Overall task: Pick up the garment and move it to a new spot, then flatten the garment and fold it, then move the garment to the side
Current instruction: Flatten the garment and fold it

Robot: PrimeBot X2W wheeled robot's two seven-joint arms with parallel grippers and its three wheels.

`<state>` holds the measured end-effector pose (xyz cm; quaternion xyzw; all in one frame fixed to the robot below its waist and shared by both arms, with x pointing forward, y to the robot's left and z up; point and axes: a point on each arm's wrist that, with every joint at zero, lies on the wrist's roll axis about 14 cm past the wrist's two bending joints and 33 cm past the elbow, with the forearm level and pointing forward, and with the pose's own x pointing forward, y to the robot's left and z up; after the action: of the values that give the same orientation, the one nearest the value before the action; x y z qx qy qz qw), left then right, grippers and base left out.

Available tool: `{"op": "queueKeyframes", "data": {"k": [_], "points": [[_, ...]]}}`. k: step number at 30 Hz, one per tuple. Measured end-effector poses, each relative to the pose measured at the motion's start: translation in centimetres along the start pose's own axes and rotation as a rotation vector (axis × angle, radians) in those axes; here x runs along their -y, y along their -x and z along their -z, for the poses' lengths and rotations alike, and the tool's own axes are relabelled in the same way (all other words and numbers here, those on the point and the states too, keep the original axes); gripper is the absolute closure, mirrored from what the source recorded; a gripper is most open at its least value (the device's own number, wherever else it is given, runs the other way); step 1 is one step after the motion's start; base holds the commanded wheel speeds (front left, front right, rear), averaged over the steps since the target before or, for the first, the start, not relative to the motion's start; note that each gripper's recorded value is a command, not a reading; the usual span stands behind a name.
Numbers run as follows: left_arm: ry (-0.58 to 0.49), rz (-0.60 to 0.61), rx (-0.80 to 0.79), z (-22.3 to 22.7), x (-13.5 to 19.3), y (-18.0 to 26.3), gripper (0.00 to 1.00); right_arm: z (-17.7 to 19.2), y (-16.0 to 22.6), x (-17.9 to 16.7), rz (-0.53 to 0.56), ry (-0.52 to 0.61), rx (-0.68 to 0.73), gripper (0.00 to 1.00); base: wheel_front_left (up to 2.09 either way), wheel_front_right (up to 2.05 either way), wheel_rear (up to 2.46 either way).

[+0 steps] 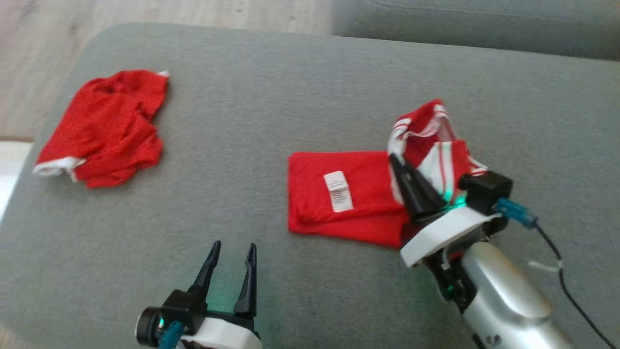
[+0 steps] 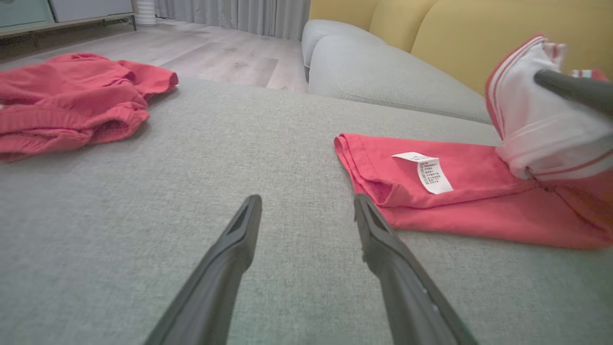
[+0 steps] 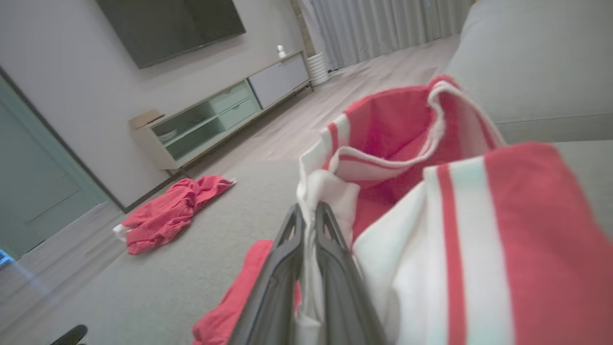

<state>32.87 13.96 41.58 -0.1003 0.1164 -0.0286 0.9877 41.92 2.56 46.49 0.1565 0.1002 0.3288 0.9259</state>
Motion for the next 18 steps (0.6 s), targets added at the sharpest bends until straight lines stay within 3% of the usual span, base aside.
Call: {"op": "queueKeyframes", "data": {"k": [8, 9, 10, 15, 18], "points": [[0.008, -0.08, 0.006, 0.1, -2.0, 1.9, 0.0, 3.2, -2.3, -5.6, -0.153, -0.008, -0.101, 0.97, 0.0, 0.0, 0.0], [0.009, -0.085, 0.007, 0.1, -2.1, 2.1, 0.0, 3.4, -2.5, -6.0, -0.162, -0.014, -0.107, 0.33, 0.0, 0.0, 0.0], [0.009, -0.085, 0.007, 0.1, -2.1, 2.1, 0.0, 3.4, -2.5, -6.0, -0.162, -0.014, -0.107, 0.0, 0.0, 0.0, 0.0], [0.009, -0.091, 0.011, 0.0, -2.3, 2.0, 0.0, 1.9, -3.0, -6.8, -0.177, -0.035, -0.047, 0.0, 0.0, 0.0, 0.0], [0.007, -0.083, 0.022, -0.5, -2.1, 1.5, 0.0, 0.4, -2.7, -5.1, -0.128, -0.029, 0.005, 0.0, 0.0, 0.0, 0.0]]}}
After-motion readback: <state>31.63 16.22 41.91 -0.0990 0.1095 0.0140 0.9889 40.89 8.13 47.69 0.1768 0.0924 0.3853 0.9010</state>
